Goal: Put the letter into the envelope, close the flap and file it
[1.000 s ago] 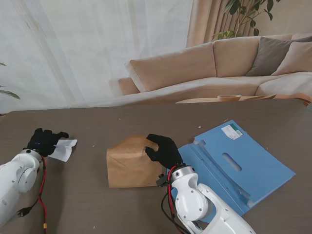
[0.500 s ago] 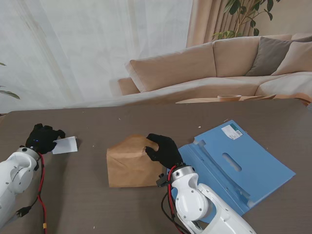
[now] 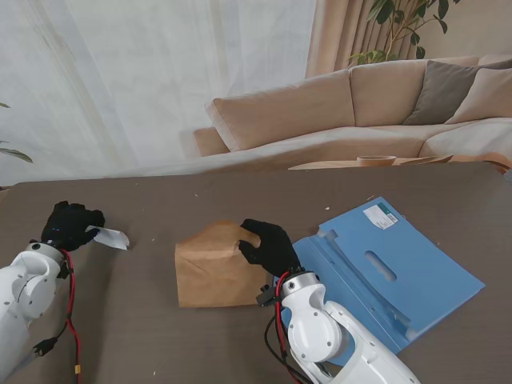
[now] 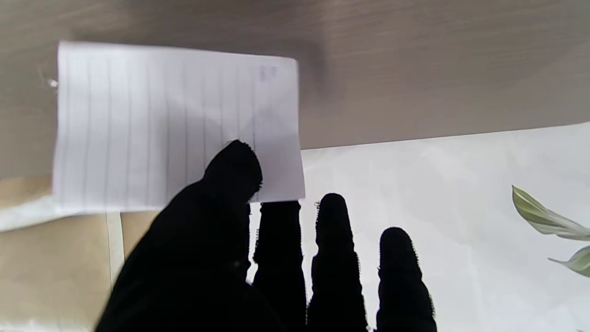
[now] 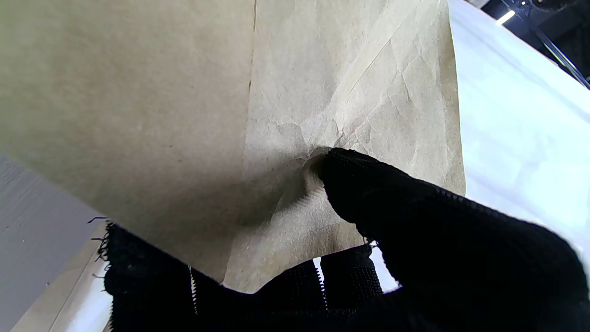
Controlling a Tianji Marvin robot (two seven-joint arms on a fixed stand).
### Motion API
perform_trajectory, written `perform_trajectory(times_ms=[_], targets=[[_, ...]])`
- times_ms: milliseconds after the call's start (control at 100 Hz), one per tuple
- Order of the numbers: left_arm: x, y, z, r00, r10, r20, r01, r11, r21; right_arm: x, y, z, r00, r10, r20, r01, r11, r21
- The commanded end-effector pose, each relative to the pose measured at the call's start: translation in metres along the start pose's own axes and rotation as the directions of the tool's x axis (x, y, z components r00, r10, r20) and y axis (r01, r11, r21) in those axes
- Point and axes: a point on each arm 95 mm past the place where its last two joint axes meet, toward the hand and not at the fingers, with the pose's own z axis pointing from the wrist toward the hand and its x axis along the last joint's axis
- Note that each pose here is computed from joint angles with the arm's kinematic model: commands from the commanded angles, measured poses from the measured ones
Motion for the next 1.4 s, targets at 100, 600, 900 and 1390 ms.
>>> perform_trajectory(times_ms=[100,600,900,1390], targets=[[0.010,-0.002,-0.003,0.998,-0.043,-0.045,0.043,0.999,0.000,0.003,-0.002,-0.001,1.000,0.011,-0.002,-0.011,1.000,0.010],[0.025,-0.028,-0.008,0.981,-0.081,-0.178,0.085,0.996,0.020,0.002,0.001,-0.002,1.000,0.005,0.004,-0.005,1.000,0.001],[0.040,-0.063,-0.031,0.922,-0.189,-0.337,0.211,0.977,0.030,0.000,0.007,-0.001,1.000,-0.005,0.021,0.005,1.000,-0.013],[0.085,-0.125,-0.079,0.750,-0.387,-0.537,0.444,0.896,-0.027,0.001,0.018,0.006,0.998,-0.042,0.041,0.043,0.999,-0.017]])
